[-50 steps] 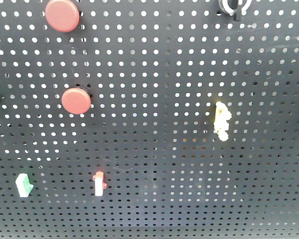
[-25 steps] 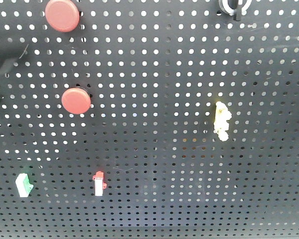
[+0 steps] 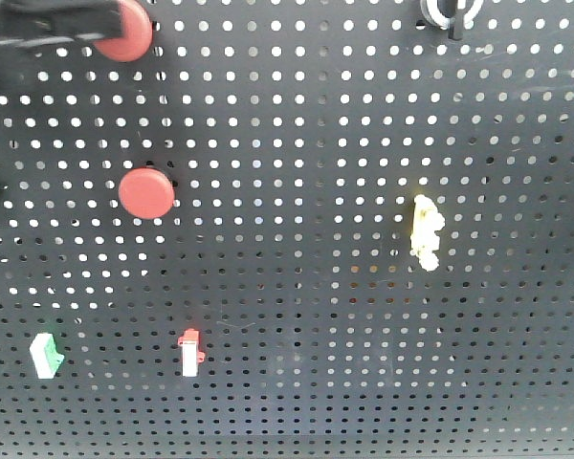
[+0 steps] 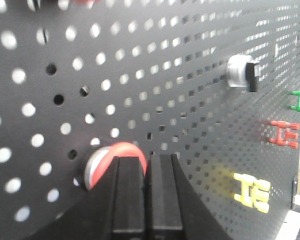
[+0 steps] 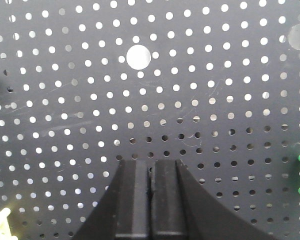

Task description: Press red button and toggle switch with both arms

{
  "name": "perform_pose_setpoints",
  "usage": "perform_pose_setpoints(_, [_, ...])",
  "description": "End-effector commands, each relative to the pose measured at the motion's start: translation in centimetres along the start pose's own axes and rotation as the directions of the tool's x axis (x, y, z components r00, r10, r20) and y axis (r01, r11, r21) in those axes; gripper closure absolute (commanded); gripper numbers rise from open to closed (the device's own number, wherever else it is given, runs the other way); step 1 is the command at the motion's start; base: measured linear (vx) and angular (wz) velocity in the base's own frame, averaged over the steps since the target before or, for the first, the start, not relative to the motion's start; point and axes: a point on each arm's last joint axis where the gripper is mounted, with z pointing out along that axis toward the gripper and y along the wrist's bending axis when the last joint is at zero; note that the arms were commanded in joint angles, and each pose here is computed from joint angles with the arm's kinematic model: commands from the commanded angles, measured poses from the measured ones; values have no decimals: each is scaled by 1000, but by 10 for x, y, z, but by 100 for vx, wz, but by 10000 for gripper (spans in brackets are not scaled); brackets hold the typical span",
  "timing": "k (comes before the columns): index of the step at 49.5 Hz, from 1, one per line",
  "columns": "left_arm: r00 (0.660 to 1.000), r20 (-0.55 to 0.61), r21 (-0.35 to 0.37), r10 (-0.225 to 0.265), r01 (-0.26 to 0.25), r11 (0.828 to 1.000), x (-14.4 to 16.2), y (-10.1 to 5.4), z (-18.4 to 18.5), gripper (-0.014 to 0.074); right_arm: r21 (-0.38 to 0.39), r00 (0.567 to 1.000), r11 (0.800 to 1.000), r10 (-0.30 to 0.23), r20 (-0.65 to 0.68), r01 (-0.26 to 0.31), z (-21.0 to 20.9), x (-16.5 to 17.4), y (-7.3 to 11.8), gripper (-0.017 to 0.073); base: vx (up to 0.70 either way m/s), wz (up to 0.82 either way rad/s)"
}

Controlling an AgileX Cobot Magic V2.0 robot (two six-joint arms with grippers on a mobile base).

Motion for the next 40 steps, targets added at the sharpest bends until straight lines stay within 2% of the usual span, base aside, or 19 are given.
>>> perform_pose_setpoints(1, [995, 90, -41, -47, 51, 998, -15, 3, -1, 592, -2, 995, 1000, -4, 102, 4, -1, -16, 1, 562, 0, 0])
perform_pose_setpoints(9, [994, 88, -90, -68, 76, 993, -7, 15, 9, 592, -2, 995, 1000, -4, 102, 5, -1, -16, 1, 562, 0, 0])
perform_pose_setpoints(17, [995, 81, -83, -67, 73, 994, -6, 15, 10, 592, -2, 995, 1000, -5, 101, 5, -1, -16, 1, 562, 0, 0])
perform_pose_setpoints(23, [997, 68, -27, -44, 45, 999, -12, 3, 1, 592, -2, 995, 1000, -5, 101, 5, -1, -16, 1, 562, 0, 0])
perform_pose_setpoints(27, [999, 40, 13, 10, -10, 1000, -16, -9, -9, 592, -2, 996, 1000, -4, 94, 4, -1, -16, 1, 562, 0, 0])
perform_pose_setpoints(31, [996, -2, 41, 89, -89, 995, -20, -22, -23, 592, 0, 997, 1000, -7, 79, 7, -2, -15, 1, 562, 0, 0])
perform_pose_setpoints(33, [994, -12, 43, 107, -106, 993, -20, -28, -30, 592, 1, 997, 1000, -15, 71, 15, -2, -14, 1, 562, 0, 0])
perform_pose_setpoints(40, [995, -37, -8, 96, -96, 995, -5, -42, -54, 592, -6, 995, 996, -89, 38, 90, -2, -11, 2, 562, 0, 0])
